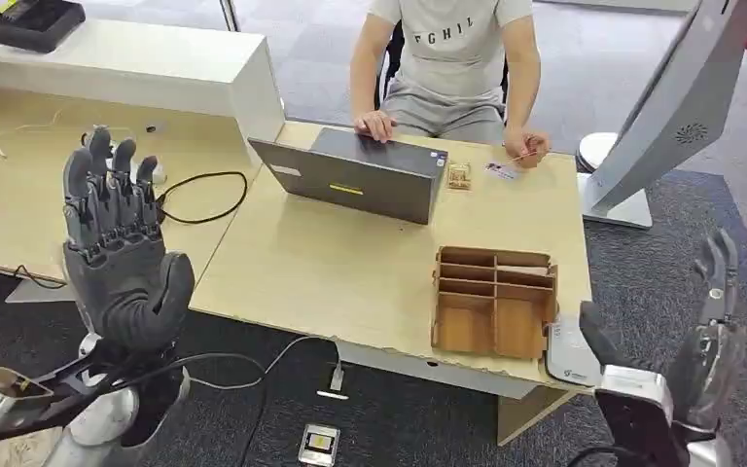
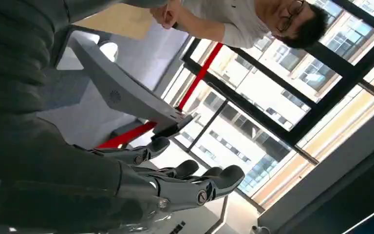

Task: Pass the card to the sensor for recognition and then transmit it.

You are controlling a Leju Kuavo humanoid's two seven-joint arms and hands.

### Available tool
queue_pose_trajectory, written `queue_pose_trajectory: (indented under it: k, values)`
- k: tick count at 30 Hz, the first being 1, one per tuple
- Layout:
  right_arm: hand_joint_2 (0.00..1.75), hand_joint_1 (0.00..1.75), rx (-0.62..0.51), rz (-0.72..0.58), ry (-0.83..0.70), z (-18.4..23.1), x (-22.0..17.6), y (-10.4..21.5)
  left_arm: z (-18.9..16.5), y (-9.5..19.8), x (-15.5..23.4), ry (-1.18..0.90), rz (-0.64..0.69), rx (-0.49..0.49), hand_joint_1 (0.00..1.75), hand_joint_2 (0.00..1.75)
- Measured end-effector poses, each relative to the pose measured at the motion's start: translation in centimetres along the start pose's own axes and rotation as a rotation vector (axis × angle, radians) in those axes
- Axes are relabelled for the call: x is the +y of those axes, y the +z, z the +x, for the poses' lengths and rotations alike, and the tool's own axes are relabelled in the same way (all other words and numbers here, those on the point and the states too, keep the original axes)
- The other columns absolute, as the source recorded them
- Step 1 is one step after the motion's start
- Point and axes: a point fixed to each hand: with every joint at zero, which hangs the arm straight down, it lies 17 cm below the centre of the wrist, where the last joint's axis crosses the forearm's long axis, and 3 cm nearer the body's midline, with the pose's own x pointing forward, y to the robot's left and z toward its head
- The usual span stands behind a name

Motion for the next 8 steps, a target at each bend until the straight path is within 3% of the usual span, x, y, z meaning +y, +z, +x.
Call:
queue_pose_trajectory:
  k: [8]
  values:
    - [1.75, 0.0, 0.023, -0.064, -0.05, 0.9, -2.9, 0.4, -0.1, 0.3, 0.4, -0.02, 0.015, 0.007, 0.0, 1.75]
